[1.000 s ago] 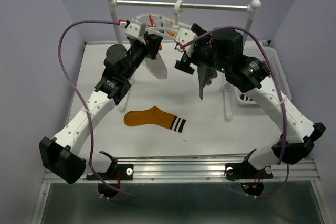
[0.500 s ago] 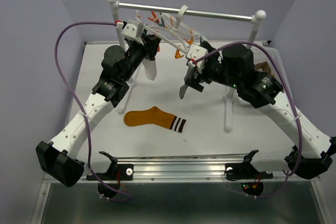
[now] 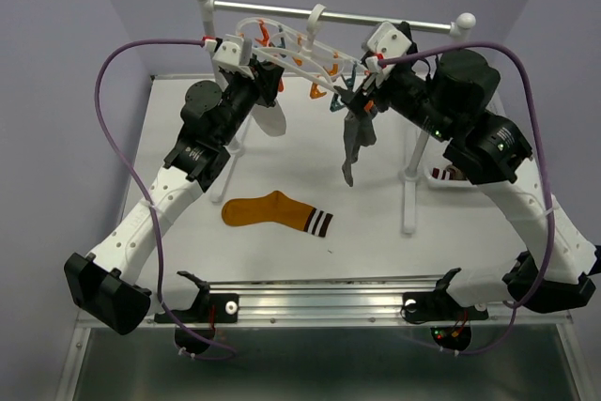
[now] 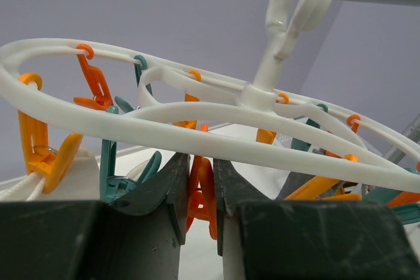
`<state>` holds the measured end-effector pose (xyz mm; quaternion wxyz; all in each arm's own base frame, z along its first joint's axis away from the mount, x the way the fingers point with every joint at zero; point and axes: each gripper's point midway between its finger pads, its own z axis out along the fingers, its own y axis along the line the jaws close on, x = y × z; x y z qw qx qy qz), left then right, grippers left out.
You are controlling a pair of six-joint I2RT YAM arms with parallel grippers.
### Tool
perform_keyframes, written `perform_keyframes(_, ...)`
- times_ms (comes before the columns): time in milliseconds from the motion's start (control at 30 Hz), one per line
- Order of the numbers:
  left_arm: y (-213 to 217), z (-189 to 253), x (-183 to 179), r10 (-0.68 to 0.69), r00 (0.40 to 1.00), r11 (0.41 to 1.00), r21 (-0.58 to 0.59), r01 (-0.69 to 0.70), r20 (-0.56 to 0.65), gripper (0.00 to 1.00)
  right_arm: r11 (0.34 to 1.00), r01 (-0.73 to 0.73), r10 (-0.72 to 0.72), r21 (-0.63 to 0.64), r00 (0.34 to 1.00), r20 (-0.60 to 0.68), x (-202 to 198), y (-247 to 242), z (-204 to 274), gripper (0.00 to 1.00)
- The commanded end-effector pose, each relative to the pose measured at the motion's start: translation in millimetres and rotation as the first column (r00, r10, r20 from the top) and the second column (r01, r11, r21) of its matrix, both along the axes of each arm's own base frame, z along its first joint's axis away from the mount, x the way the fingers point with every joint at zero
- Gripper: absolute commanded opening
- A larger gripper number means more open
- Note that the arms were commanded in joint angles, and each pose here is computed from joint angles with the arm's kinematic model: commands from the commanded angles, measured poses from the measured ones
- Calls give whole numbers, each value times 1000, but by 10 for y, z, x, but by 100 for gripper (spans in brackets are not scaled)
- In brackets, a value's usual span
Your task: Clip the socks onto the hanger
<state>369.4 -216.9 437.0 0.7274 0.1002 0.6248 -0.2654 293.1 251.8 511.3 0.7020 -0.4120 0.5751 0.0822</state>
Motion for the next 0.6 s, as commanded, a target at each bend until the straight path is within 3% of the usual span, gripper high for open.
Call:
perform_keyframes(0, 104, 370, -113, 18, 997, 996, -89, -11, 77, 0, 991, -24, 16, 133, 998, 64, -139, -47, 449, 100)
perform_keyframes(67, 101, 339, -90, 20, 998, 995, -96, -15, 59, 0, 988, -102, 106, 112, 994, -33, -280, 55, 187, 100)
perform_keyframes(133, 91, 337, -95, 16, 998, 994, -105, -10, 52, 0, 978, -110, 140, 178, 975, -170, -401, 77, -43, 100)
perform_keyframes(200, 95, 333, -107, 14, 999, 994, -111, -9, 48, 0, 975, -177, 212, 131, 917, -338, -540, 218, -664, 100)
perform_keyframes(267, 160, 337, -94, 48, 998, 991, -124, -43, 42, 0, 947, -296, 321, 125, 884, -341, -908, 391, -791, 100)
perform_keyframes(367, 205, 346, -96, 69, 997, 988, -142, -63, 33, 0, 928, -233, 325, 289, 887, -328, -908, 373, -733, 100)
perform_keyframes(433, 229, 342, -104, 78, 996, 986, -150, -72, 34, 0, 909, -276, 364, 313, 891, -272, -974, 366, -788, 100)
perform_keyframes(567, 258, 339, -154, 78, 996, 985, -155, -73, 31, 0, 914, -308, 398, 264, 806, -438, -1093, 484, -1297, 100)
